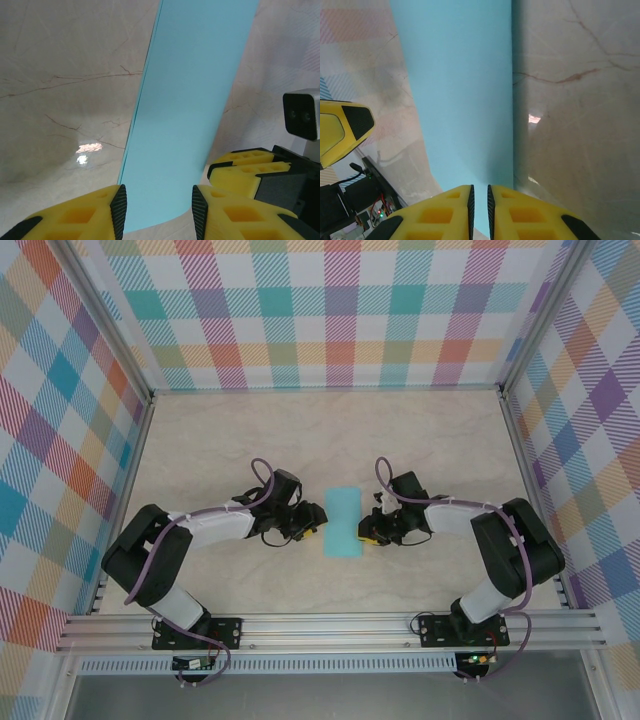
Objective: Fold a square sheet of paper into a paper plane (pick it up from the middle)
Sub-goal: Fold the triangle a second time at the center of the table.
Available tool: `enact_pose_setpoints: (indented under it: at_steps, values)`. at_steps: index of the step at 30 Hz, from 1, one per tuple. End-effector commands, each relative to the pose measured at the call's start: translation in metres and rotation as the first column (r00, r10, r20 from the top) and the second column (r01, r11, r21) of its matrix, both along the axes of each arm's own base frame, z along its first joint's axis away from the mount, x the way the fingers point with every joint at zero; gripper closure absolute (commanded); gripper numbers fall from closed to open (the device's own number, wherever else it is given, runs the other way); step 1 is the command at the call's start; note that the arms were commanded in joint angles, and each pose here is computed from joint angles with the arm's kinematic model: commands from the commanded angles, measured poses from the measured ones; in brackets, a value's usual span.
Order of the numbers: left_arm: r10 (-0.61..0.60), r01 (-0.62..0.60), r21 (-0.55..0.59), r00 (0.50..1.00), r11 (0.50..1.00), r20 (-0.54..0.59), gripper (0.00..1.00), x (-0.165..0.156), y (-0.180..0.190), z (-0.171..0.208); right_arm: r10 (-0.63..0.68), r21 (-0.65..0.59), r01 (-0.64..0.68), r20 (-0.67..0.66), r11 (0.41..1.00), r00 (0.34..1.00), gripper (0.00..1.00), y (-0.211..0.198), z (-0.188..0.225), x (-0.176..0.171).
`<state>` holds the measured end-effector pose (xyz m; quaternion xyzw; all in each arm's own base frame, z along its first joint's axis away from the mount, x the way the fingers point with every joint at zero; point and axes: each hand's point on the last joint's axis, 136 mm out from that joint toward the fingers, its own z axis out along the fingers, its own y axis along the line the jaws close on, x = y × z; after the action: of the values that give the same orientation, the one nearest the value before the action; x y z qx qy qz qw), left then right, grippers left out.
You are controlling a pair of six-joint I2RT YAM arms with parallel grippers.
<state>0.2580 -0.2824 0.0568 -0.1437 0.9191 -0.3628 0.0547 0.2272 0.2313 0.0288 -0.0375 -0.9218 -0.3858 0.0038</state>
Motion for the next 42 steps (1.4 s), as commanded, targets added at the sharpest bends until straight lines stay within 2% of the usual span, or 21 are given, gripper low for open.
enact_pose_setpoints:
  at_steps: [1,6,13,34,42]
  values:
    - [-0.021,0.021,-0.008,1.0,1.0,-0.013,0.59,-0.005,-0.005,-0.003,-0.005,-0.012,0.005,-0.002,1.0,1.0,0.82,0.0,-0.006,0.001]
    - [-0.028,0.028,-0.012,0.999,1.0,-0.017,0.57,-0.004,-0.007,-0.003,-0.005,-0.03,0.004,-0.028,1.0,1.0,0.82,-0.003,-0.018,-0.003]
    - [-0.037,0.037,-0.009,0.999,0.999,-0.027,0.55,-0.006,-0.008,-0.006,-0.031,-0.117,0.026,-0.046,0.993,0.998,0.82,-0.019,-0.033,-0.012]
    - [-0.094,0.093,-0.014,0.994,0.996,-0.051,0.53,-0.014,-0.025,-0.014,-0.045,-0.135,0.037,-0.06,0.99,0.997,0.82,-0.024,-0.04,-0.019]
    - [-0.114,0.112,-0.027,0.992,0.993,-0.063,0.6,-0.016,-0.028,-0.019,-0.051,-0.144,0.041,-0.067,0.989,0.996,0.82,-0.025,-0.044,-0.019]
